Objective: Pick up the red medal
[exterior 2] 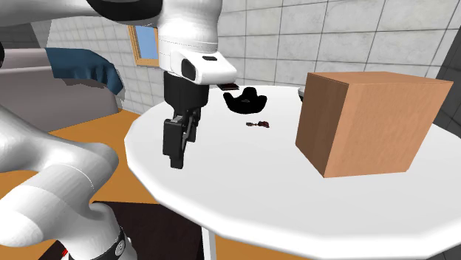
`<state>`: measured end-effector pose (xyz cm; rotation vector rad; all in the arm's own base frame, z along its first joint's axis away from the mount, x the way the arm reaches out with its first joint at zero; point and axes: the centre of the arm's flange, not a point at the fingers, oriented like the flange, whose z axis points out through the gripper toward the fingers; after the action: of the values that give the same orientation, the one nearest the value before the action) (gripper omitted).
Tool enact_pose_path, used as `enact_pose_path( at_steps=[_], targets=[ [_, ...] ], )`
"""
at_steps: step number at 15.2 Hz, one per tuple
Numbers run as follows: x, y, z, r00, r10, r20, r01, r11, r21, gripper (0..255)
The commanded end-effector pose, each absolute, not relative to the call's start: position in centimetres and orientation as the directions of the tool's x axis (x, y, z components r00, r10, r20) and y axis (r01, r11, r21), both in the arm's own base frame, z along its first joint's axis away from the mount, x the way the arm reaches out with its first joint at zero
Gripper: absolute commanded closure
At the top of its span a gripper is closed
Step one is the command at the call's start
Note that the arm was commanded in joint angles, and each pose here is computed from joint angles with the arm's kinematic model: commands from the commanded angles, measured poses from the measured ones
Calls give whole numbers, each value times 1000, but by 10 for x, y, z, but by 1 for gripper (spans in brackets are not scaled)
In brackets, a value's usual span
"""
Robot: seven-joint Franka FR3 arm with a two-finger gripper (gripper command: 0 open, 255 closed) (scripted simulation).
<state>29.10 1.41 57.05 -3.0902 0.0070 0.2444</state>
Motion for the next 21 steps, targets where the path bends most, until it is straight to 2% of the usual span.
enact_pose_path(
  at_steps=[1,21],
  targets=[
    [291,14,570,988,-1,-157,-8,-999,-41,0],
    [396,252,534,995,7,-103,5,-1000,-27,0]
  ],
)
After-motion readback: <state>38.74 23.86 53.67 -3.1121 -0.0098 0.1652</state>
